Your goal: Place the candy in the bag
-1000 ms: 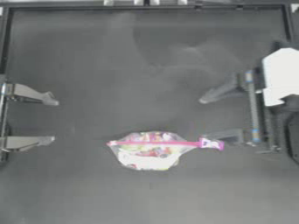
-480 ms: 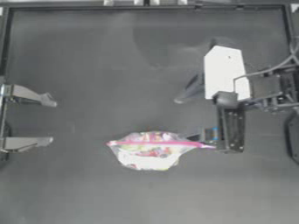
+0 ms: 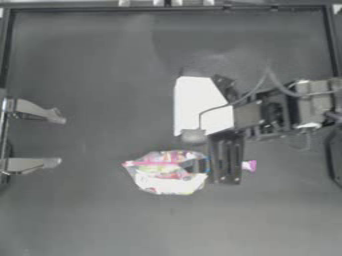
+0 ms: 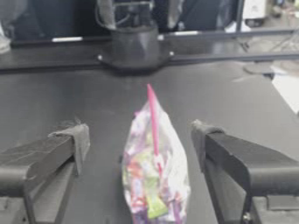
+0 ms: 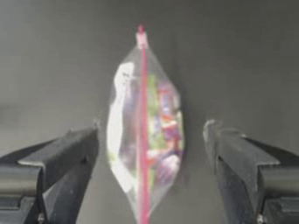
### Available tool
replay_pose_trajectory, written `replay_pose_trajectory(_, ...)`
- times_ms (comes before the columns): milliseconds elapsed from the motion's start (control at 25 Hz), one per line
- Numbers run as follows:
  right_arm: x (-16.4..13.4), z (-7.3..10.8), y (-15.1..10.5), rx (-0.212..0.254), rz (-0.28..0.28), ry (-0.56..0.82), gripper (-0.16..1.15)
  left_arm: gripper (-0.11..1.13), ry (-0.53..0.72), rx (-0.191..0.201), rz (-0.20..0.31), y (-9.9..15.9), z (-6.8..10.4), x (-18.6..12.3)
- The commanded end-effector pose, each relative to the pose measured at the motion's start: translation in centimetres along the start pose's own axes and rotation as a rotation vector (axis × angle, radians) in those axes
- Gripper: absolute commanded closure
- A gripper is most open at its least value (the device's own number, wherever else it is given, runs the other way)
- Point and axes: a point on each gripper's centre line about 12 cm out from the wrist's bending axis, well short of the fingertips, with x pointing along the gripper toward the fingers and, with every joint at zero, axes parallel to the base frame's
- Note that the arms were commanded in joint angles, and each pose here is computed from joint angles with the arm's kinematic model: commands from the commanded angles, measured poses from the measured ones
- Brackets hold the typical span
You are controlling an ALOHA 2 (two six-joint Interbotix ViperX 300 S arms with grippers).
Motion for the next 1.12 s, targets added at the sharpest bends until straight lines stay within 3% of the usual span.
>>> replay_pose_trajectory(40, -0.2, 1.5, 0.1, -0.007, -0.003, -0.01, -0.01, 0.02, -0.008, -0.002, 0.002, 0.0, 0.4, 0.2)
replay_pose_trajectory(1120, 7.6, 4.6, 0.0, -0.074, -0.023, 0.079, 0.0, 0.02, 0.02, -0.003, 0.002, 0.0, -0.8, 0.0)
